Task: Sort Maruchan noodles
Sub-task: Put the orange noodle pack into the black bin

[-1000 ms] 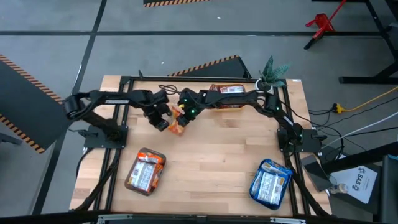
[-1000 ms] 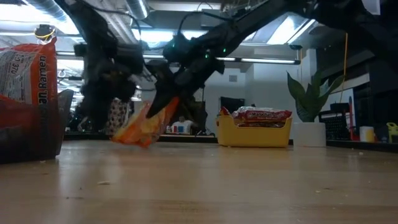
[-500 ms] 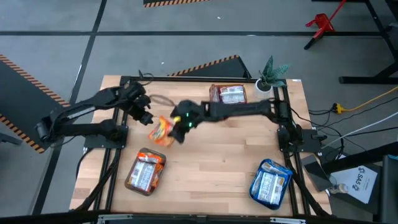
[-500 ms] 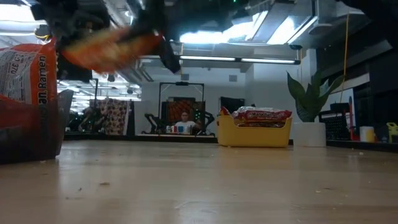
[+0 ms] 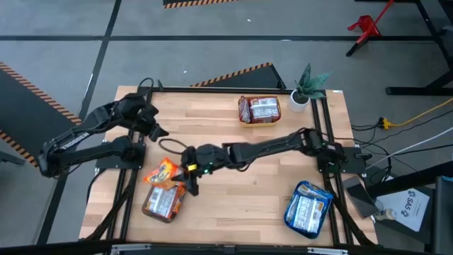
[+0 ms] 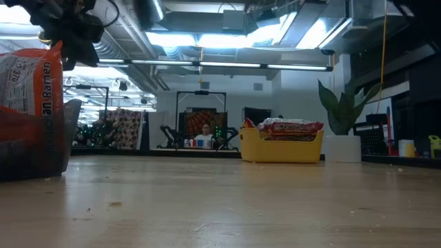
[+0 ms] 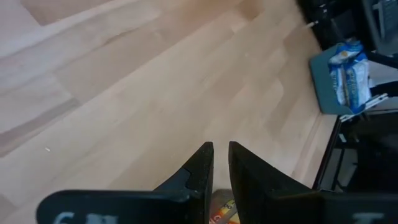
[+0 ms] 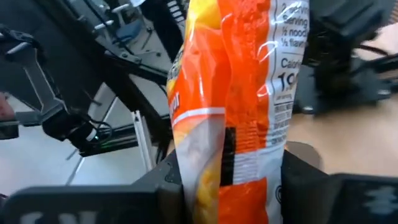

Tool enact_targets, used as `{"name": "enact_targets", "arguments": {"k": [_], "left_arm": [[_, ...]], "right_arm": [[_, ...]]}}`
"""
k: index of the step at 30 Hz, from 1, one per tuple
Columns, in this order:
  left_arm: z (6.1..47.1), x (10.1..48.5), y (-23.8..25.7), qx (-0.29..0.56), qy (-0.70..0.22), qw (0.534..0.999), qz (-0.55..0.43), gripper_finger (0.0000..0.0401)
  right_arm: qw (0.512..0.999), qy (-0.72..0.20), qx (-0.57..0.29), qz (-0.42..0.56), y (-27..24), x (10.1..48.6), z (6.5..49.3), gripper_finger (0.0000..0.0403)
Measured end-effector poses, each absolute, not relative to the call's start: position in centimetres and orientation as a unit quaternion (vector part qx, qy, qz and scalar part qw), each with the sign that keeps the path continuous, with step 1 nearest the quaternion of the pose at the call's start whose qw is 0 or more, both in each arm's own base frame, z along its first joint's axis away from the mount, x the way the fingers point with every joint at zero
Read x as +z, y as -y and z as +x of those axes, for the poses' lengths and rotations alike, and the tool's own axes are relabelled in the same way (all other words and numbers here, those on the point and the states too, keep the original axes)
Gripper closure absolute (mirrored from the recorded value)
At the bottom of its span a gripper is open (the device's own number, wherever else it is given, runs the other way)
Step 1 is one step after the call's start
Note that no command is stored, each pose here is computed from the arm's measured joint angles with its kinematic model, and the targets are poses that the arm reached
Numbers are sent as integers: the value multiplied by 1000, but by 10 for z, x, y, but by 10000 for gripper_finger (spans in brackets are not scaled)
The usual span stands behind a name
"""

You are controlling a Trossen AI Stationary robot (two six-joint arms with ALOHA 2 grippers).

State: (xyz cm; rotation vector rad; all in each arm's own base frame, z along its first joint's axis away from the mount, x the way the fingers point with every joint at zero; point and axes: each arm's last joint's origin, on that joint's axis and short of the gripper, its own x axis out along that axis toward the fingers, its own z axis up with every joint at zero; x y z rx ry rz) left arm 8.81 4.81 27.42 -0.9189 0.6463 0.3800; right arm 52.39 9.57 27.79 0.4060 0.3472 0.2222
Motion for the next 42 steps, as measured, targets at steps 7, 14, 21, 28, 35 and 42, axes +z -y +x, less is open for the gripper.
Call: {"name": "enact_targets", "arguments": {"k": [7, 14, 21, 28, 35, 42], "left_arm": [[83, 277, -44, 175, -291, 838, -427, 357], [80, 277, -42, 171, -290, 841, -424, 357], [80, 277, -42, 168, -292, 844, -417, 357], [80, 277, -43, 177, -291, 845, -413, 357], [80, 277, -43, 180, -291, 845, -411, 357], [80, 277, -43, 182, -291, 845, -411, 357]], "right_arm": [[943, -179, 188, 207, -124, 259, 560, 302], [919, -215, 201, 262, -129, 235, 564, 302], [910, -253, 194, 267, -130, 200, 570, 301], [885, -287, 228, 288, -134, 179, 571, 301], [895, -279, 210, 277, -132, 182, 572, 265], [908, -252, 206, 264, -131, 194, 575, 154]]}}
